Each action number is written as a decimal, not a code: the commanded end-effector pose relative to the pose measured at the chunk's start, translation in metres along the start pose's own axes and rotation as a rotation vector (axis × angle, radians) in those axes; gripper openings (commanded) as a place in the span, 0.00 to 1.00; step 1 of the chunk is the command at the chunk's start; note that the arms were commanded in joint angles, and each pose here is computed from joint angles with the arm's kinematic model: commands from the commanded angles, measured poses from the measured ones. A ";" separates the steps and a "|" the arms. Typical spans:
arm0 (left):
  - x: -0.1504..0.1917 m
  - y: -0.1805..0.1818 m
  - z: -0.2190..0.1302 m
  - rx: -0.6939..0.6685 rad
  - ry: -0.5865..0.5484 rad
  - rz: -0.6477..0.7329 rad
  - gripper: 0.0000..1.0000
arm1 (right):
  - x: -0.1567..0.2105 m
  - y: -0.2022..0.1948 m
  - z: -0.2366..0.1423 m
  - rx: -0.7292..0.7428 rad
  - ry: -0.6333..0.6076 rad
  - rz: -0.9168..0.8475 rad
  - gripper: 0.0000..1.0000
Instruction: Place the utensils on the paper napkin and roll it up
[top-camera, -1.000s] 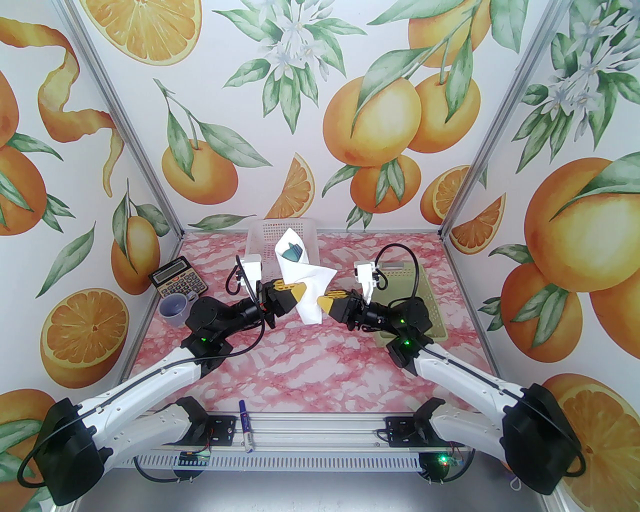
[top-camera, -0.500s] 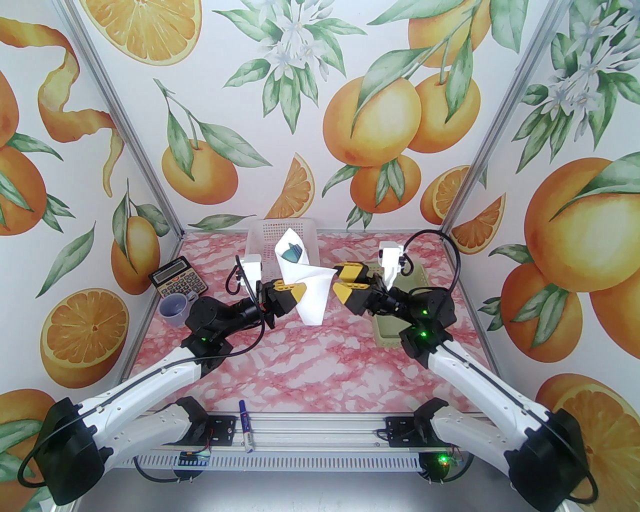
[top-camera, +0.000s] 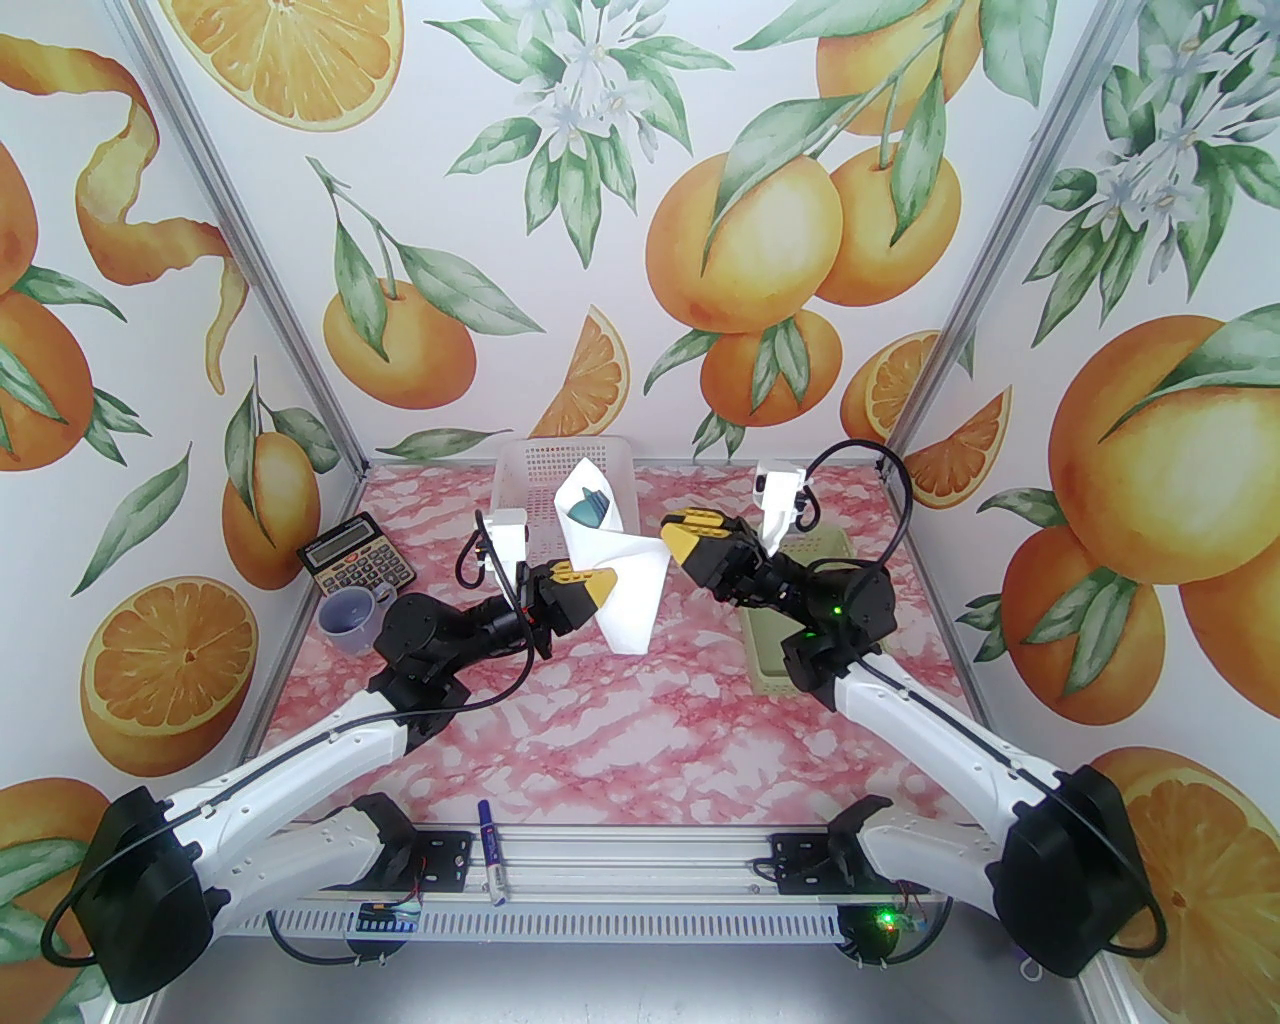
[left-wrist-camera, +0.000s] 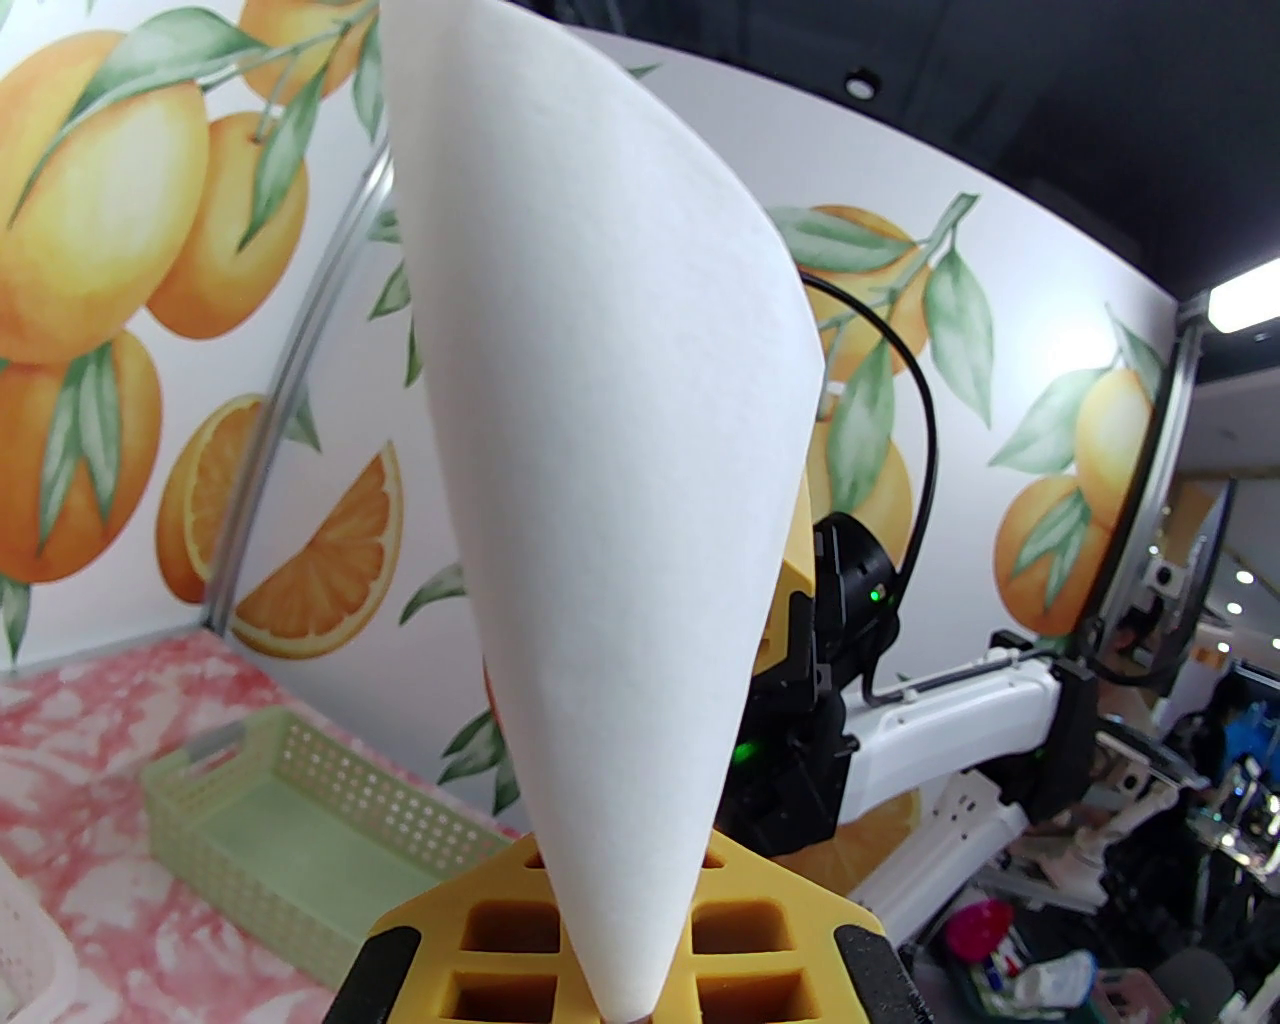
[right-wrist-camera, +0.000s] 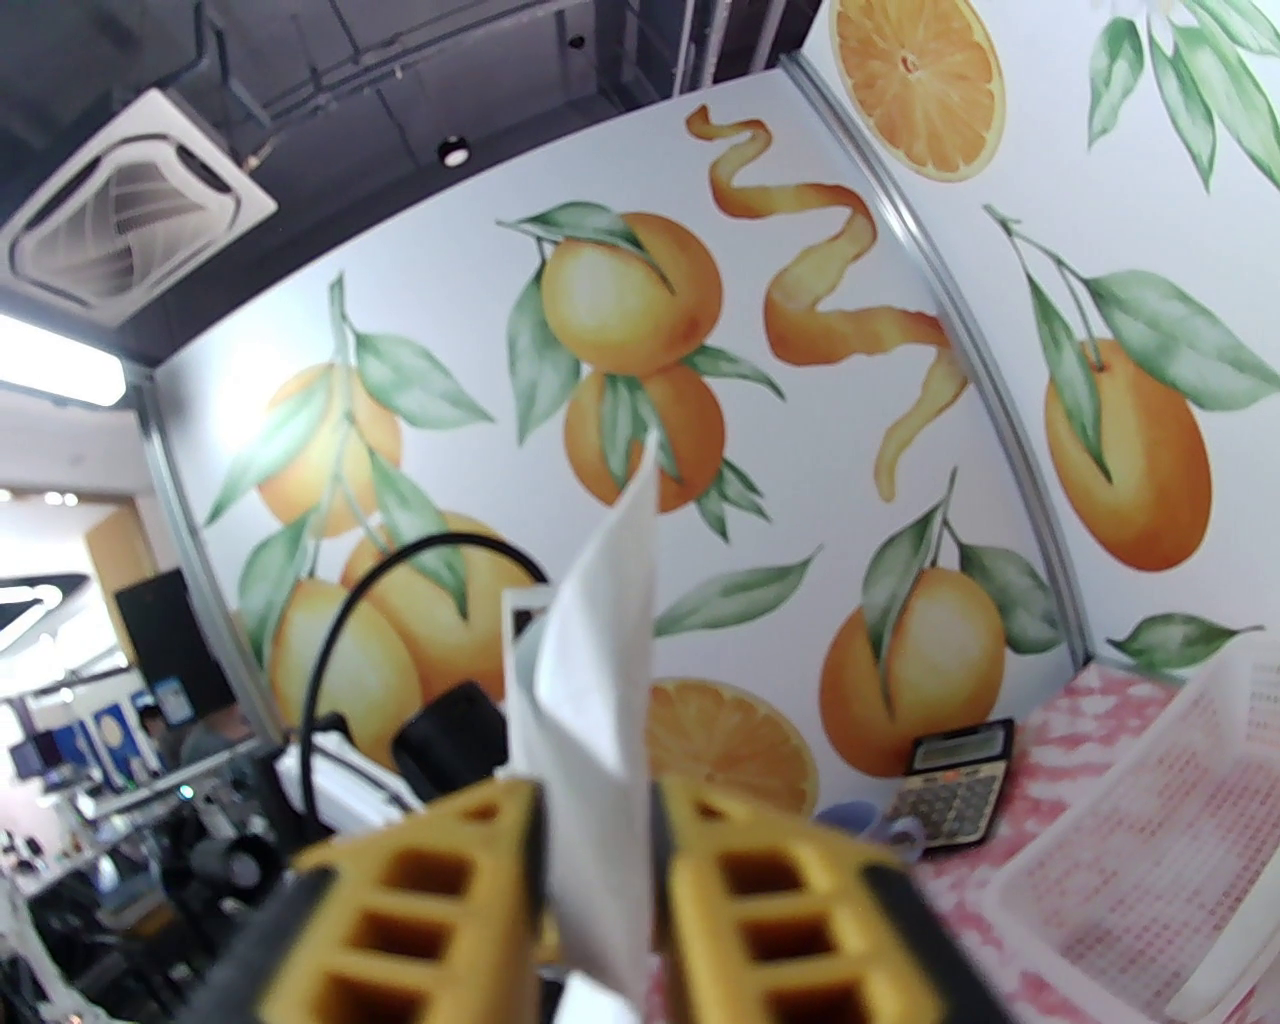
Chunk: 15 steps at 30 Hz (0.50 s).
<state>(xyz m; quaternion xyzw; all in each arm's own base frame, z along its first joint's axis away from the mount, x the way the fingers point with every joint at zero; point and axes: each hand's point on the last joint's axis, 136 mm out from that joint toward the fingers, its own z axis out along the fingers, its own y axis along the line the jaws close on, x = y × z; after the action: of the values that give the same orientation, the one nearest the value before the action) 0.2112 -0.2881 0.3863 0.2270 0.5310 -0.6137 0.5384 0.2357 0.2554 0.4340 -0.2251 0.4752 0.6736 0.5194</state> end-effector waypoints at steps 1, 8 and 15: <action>-0.017 -0.015 0.004 0.050 -0.041 0.033 0.00 | -0.013 0.010 0.003 -0.038 -0.035 -0.039 0.00; -0.016 -0.016 0.005 0.057 -0.038 0.031 0.00 | -0.015 0.007 0.005 -0.035 -0.045 -0.036 0.00; -0.019 -0.023 0.005 0.081 -0.053 0.037 0.00 | -0.007 -0.011 0.011 0.008 -0.037 -0.027 0.00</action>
<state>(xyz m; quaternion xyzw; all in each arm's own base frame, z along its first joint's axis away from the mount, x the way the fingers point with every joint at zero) 0.2075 -0.2892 0.3893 0.2300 0.5243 -0.6183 0.5384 0.2446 0.2603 0.4315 -0.2184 0.4765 0.6756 0.5185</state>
